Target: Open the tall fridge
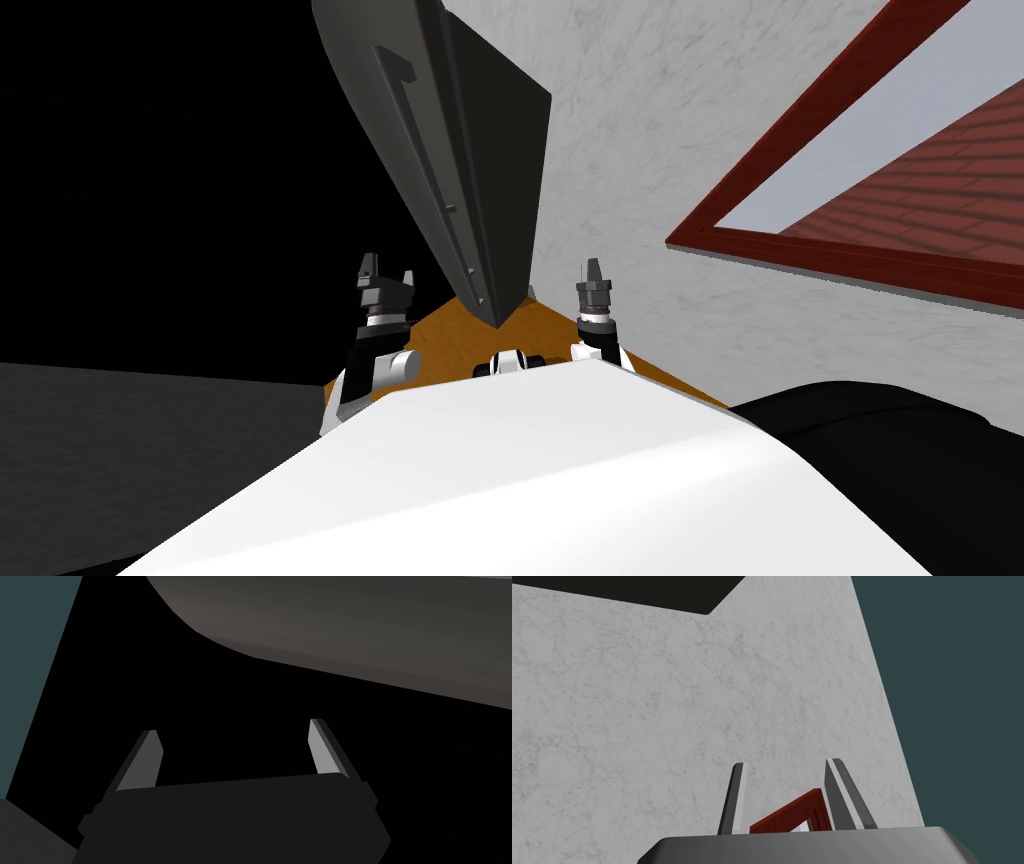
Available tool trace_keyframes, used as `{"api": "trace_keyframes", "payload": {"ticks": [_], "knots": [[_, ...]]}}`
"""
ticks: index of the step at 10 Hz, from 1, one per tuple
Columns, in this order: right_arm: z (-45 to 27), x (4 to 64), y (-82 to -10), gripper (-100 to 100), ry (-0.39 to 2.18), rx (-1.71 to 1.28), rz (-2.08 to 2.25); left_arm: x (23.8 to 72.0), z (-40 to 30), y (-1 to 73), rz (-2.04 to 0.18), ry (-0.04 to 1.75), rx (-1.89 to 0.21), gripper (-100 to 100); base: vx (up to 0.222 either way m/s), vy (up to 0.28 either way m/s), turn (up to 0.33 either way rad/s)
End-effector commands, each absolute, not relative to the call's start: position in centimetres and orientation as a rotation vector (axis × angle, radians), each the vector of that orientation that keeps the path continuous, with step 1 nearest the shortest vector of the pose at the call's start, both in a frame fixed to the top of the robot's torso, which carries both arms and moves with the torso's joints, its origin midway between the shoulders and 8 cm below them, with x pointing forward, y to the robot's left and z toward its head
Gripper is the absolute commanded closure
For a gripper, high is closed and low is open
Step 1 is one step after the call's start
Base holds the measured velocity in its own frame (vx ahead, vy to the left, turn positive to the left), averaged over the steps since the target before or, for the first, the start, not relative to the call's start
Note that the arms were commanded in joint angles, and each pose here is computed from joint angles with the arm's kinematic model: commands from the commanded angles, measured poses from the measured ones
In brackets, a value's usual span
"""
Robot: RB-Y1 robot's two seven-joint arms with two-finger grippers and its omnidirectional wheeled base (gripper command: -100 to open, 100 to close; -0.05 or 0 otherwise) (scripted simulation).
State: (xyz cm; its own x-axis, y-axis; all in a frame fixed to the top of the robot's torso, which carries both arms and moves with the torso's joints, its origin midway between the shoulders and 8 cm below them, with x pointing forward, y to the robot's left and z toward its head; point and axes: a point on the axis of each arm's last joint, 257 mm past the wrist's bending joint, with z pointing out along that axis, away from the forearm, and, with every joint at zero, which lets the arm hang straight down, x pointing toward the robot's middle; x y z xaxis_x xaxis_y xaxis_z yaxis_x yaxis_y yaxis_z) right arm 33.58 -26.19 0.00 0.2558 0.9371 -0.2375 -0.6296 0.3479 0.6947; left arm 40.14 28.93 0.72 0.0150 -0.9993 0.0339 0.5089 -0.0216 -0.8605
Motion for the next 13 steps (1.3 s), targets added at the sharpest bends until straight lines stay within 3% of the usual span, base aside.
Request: {"api": "trace_keyframes", "payload": {"ticks": [1,13], "knots": [[0.0,33.6,-26.2,0,0.701,0.522,1.131,41.0,0.9,29.2,-1.438,0.784,-0.877,-100,0.052,-0.032,0.043],[0.0,33.6,-26.2,0,0.701,0.522,1.131,44.9,2.9,29.5,-1.565,0.790,-1.078,-100,0.062,-0.041,0.078]]}}
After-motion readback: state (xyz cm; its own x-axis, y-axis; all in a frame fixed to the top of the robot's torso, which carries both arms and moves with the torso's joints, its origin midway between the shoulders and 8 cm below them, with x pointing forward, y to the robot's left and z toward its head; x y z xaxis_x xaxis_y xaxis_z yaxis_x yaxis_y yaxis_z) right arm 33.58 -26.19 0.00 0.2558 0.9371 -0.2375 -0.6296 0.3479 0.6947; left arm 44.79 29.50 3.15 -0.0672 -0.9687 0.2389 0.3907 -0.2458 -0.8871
